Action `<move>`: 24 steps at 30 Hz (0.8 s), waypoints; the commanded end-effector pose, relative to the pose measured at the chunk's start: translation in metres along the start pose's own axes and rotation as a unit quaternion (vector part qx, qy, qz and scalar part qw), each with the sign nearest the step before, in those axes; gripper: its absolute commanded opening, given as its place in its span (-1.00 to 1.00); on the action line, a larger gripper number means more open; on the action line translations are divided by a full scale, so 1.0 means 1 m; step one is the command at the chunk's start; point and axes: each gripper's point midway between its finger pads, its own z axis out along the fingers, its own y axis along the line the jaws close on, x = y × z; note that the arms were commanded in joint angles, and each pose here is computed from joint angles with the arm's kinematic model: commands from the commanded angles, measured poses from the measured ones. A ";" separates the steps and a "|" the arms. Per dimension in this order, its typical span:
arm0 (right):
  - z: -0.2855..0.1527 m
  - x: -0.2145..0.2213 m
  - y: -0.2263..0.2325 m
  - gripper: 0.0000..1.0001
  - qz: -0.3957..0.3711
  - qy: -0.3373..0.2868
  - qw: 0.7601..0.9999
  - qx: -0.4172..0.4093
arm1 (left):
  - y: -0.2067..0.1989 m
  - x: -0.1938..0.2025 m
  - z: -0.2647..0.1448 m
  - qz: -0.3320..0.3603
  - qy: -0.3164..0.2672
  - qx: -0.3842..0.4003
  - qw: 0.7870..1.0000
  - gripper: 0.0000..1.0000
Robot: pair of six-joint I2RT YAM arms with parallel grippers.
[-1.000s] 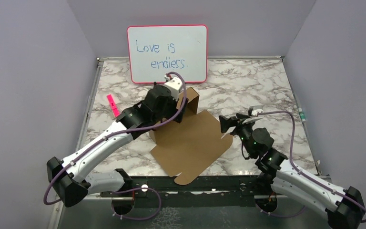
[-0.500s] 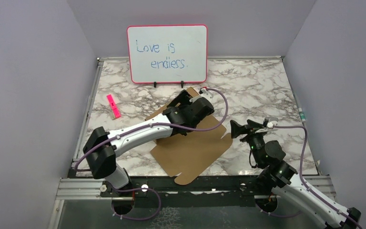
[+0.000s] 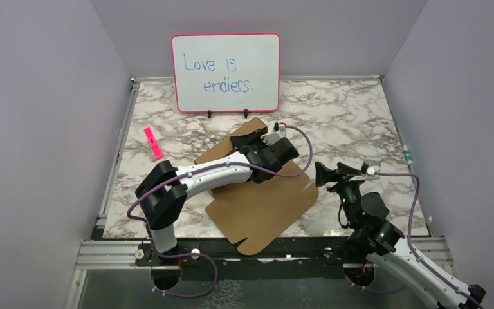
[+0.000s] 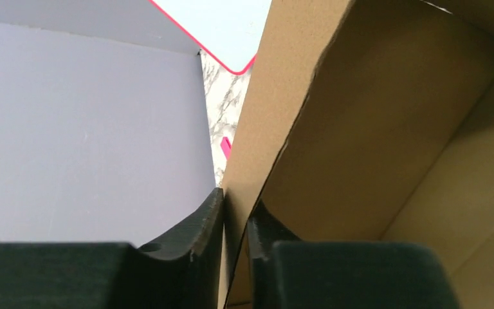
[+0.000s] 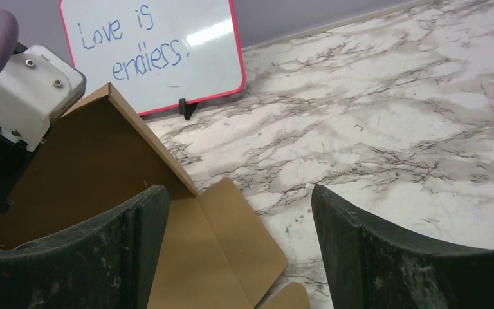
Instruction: Fold the paper box
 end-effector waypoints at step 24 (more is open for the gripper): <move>-0.024 -0.091 0.069 0.70 -0.047 0.167 0.982 -0.080 | -0.042 0.080 0.060 -0.320 0.201 0.262 0.888 -0.86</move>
